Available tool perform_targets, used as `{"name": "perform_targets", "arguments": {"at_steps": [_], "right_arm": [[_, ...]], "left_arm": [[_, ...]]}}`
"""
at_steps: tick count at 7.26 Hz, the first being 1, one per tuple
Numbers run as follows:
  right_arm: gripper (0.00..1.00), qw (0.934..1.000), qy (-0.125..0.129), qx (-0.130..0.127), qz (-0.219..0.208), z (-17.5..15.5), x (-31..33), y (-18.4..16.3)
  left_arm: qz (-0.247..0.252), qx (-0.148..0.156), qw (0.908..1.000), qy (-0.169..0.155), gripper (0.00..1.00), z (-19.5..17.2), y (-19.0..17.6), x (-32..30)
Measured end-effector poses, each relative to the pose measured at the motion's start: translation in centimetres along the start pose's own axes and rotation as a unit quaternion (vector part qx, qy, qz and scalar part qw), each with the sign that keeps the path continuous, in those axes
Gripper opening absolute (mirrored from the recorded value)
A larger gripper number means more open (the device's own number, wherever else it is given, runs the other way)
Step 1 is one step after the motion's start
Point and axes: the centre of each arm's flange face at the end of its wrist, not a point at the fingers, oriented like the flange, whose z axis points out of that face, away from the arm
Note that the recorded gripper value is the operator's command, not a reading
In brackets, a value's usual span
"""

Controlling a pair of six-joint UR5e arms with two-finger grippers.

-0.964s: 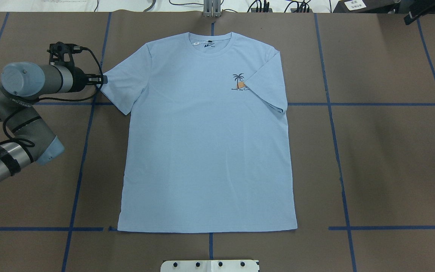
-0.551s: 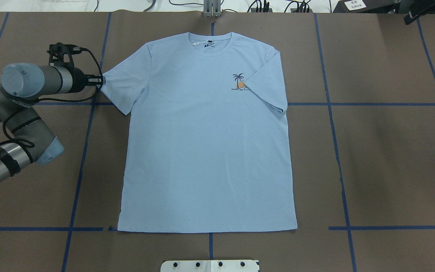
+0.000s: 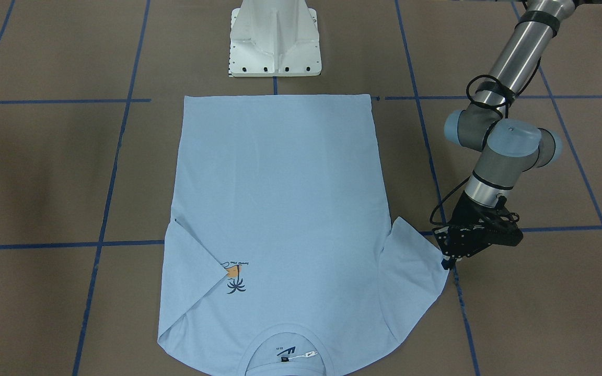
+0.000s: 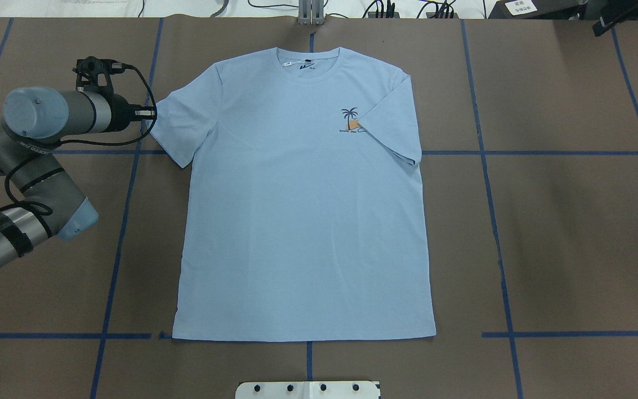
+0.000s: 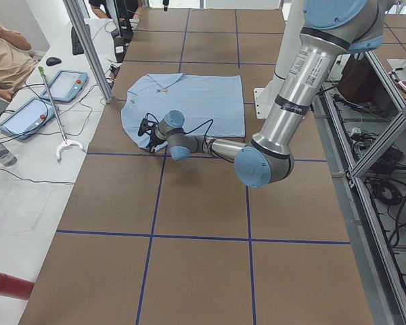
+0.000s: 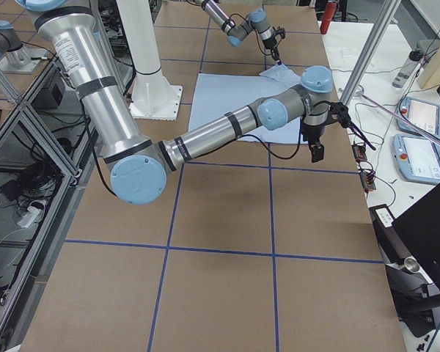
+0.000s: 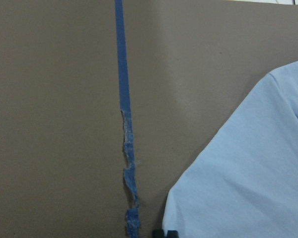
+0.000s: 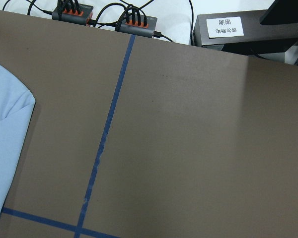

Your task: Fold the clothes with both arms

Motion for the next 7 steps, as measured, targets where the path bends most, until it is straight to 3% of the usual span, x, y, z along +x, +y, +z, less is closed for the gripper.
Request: {"name": "perform_targets", "arguments": {"at_steps": [2, 4, 7], "right_arm": [[1.00, 1.0000, 0.000, 0.000, 0.000, 0.0, 0.0, 0.0], [1.00, 1.0000, 0.000, 0.001, 0.000, -0.1, -0.1, 0.0], [1.00, 1.0000, 0.000, 0.001, 0.001, -0.1, -0.2, 0.0]], "left_arm": [[-0.024, -0.015, 0.9994, -0.020, 0.00, -0.5, -1.3, 7.4], [-0.047, -0.029, 0.9965, -0.062, 0.00, 0.3, -1.4, 16.1], [-0.059, -0.036, 0.9945, -0.079, 0.00, 1.1, -1.8, 20.2]]}}
